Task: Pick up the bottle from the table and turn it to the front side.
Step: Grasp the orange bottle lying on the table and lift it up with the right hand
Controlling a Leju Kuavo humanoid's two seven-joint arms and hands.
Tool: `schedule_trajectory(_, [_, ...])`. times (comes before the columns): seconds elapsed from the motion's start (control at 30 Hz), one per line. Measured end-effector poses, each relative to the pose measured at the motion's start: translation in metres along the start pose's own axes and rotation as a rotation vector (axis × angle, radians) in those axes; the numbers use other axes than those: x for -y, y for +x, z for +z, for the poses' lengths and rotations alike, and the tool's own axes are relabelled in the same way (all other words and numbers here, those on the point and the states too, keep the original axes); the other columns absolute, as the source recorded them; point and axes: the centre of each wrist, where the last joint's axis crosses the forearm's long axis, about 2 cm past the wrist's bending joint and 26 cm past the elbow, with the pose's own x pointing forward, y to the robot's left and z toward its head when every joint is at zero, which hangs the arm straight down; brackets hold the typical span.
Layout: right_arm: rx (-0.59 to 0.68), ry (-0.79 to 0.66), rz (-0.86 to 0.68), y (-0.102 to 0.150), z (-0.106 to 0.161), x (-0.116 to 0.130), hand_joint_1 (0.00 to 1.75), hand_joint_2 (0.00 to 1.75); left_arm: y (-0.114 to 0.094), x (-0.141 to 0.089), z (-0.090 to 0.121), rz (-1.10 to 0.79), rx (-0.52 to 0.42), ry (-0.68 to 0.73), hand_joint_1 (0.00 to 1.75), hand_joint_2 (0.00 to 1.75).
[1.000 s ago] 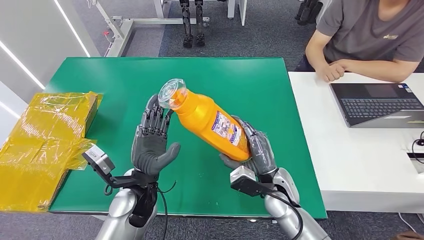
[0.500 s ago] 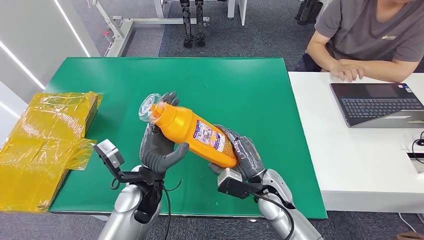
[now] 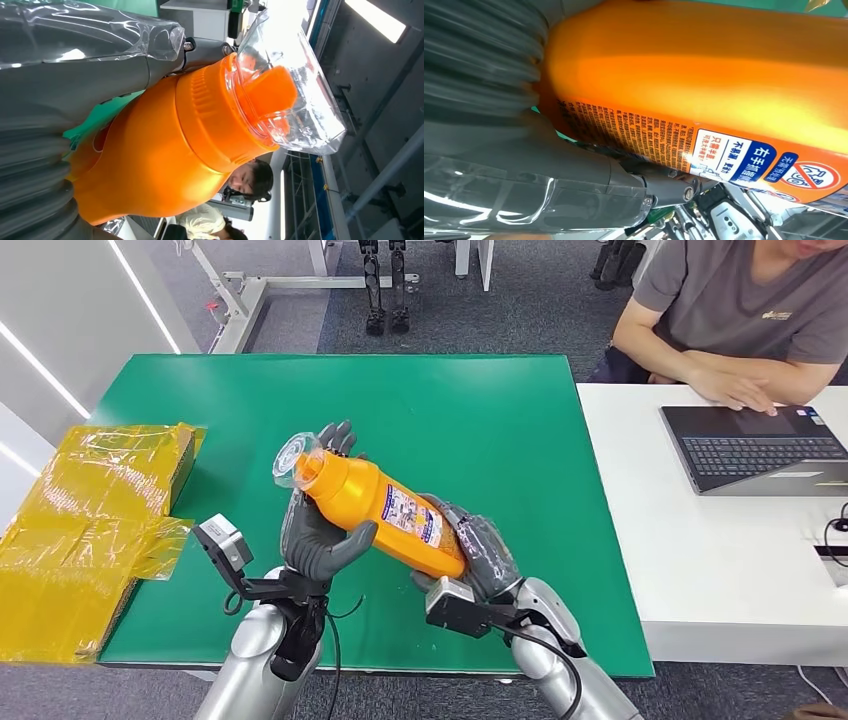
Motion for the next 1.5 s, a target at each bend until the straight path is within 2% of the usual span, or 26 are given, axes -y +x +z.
schedule_trajectory(0.67, [0.025,0.176,0.004,-0.006,-0.012,-0.002,1.75,1.75,-0.005,-0.012,0.001,-0.053,-0.029,-0.010,0.00,1.75])
schedule_trajectory(1.07, [-0.036,0.250,0.062,-0.012,-0.005,-0.007,1.75,1.75,-0.005,-0.018,0.002,-0.070,-0.038,-0.002,0.00,1.75])
schedule_trajectory(1.2, [-0.051,0.263,0.079,-0.013,-0.002,-0.009,1.75,1.75,-0.005,-0.018,0.002,-0.073,-0.040,-0.003,1.74,1.75])
schedule_trajectory(1.5, [-0.076,0.262,0.096,-0.013,0.000,-0.010,1.75,1.75,-0.005,-0.018,0.003,-0.075,-0.042,-0.009,1.75,1.75])
